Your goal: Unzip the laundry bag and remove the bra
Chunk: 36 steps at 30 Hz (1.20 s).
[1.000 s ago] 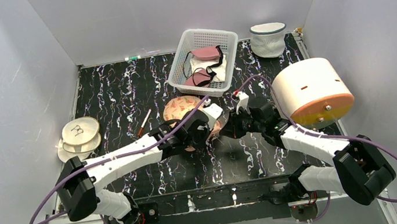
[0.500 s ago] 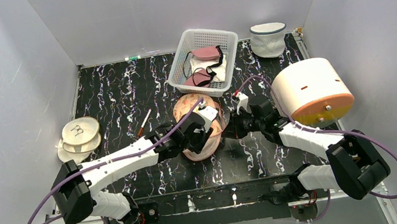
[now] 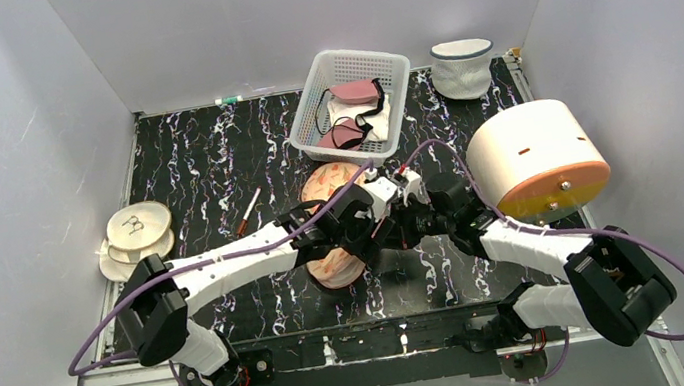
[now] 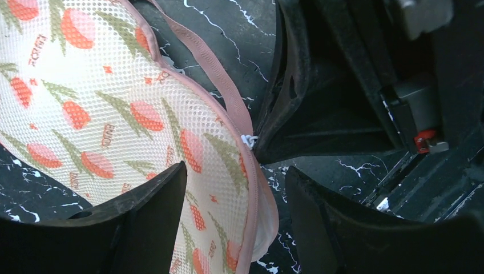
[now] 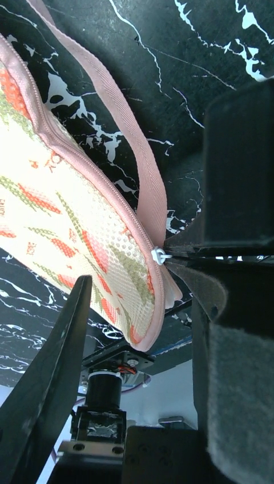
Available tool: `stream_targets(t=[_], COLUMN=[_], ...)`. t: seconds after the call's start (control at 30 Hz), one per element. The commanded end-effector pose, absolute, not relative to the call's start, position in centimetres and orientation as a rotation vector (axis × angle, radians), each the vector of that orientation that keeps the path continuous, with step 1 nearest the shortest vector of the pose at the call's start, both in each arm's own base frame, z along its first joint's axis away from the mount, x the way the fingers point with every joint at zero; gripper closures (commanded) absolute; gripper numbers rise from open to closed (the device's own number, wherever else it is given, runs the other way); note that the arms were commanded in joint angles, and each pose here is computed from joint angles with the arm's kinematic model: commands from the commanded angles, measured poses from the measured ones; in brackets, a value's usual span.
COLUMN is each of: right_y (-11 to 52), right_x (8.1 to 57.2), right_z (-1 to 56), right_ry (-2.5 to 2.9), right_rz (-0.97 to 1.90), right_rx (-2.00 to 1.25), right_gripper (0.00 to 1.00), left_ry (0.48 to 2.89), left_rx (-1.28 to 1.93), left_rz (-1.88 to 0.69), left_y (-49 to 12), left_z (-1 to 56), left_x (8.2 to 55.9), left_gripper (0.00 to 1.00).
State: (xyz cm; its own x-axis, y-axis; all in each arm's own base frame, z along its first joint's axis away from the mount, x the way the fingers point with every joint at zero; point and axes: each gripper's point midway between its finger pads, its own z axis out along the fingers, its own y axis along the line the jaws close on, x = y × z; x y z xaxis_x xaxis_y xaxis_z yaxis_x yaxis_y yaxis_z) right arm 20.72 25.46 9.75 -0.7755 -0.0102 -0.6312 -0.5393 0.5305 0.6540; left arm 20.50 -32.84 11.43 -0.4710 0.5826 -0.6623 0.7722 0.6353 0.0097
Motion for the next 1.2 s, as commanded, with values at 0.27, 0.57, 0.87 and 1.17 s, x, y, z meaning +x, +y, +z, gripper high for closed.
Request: stream_targets(t=[0.27,0.57,0.87,1.17], right_y=[26.6,26.0,24.1,21.2], right_x=[21.7,21.9,23.7,25.6], right_z=[13.3,12.7,11.2,9.5], right_ry=[2.057,2.076,2.141,2.211], right_rz=[1.252,1.198,1.007,0.872], right_rx=[-0.481,-0.466,-0.373,-0.273], right_gripper=[1.00,1.00,1.00,1.00], left_ry=[2.242,2.223,2.189,2.209], left_rx=[1.068,1.052,1.008,0.970], left_rz=[-0.305,-0.207,-0.173,-0.131], left_y=[-31.1,-29.3,-27.6,-25.4], left_z=[10.5,11.2,13.0,12.6], left_x=[19.8,20.4,20.5,19.9], left_gripper=[0.55,0.83,1.00,1.00])
